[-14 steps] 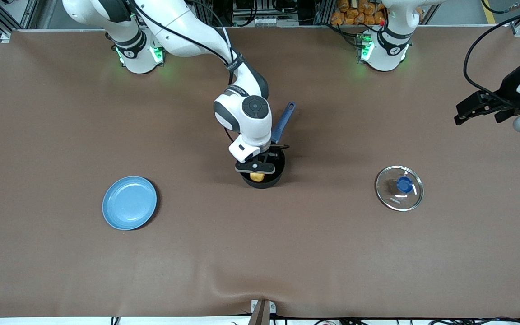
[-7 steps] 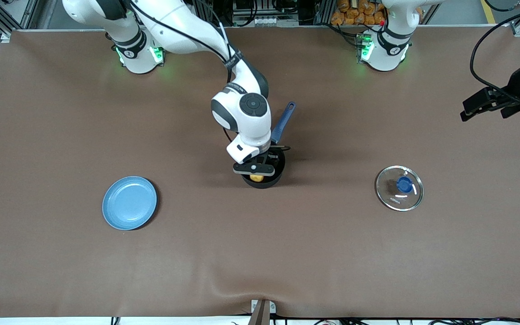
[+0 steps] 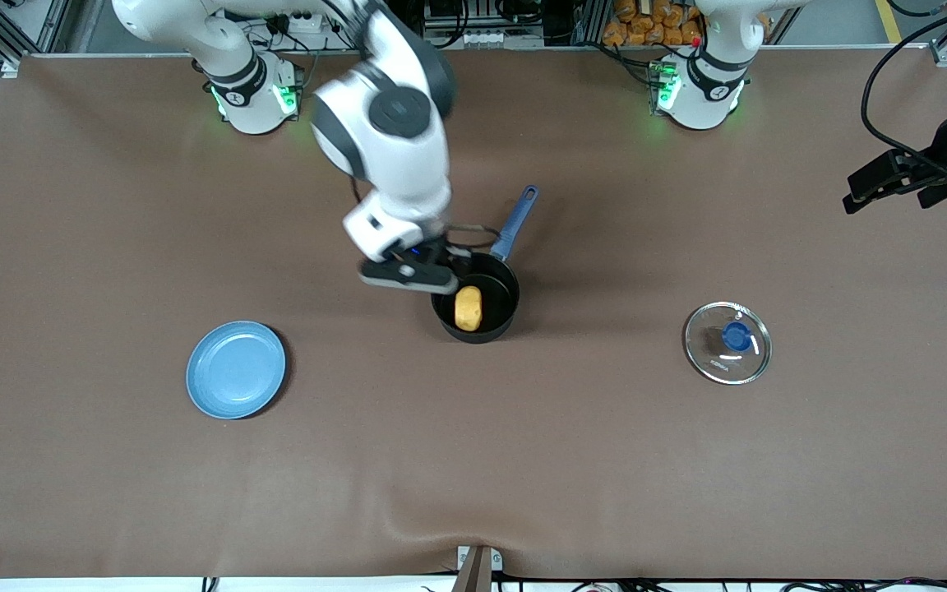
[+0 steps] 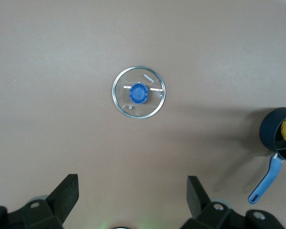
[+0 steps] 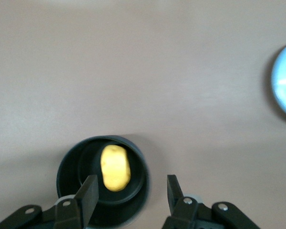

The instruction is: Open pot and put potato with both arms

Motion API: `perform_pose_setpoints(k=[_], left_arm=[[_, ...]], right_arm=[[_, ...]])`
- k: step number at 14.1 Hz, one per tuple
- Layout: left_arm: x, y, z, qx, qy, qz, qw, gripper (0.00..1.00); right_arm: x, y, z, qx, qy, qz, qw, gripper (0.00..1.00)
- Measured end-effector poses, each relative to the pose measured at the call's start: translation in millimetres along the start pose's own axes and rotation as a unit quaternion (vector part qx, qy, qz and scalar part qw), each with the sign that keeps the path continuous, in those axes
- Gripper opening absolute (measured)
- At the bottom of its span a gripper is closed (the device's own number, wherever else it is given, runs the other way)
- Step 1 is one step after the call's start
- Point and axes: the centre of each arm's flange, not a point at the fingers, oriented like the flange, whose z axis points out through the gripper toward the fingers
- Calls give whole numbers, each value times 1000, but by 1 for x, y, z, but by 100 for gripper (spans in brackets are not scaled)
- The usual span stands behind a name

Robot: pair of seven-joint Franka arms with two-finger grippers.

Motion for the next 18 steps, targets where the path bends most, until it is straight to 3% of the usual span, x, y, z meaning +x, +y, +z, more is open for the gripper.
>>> perform_pose_setpoints(k=[5, 9, 10, 12, 18], left_arm=[[1, -6, -3, 4, 4, -5, 1000, 100], [-2, -7, -1, 6, -8, -5, 1000, 100], [-2, -6, -1, 6, -10, -5, 1000, 100], [-3, -3, -1, 8, -11, -1, 1000, 100], [-5, 12, 0, 30, -8, 17, 999, 100]], right_arm=[[39, 141, -127, -9, -44, -57, 997, 69], [65, 243, -190, -14, -65, -110, 992, 79], [71, 263, -198, -14, -69, -125, 990, 81], [85, 307, -207, -13, -71, -146, 987, 97], [111, 409, -211, -17, -70, -161, 984, 100]])
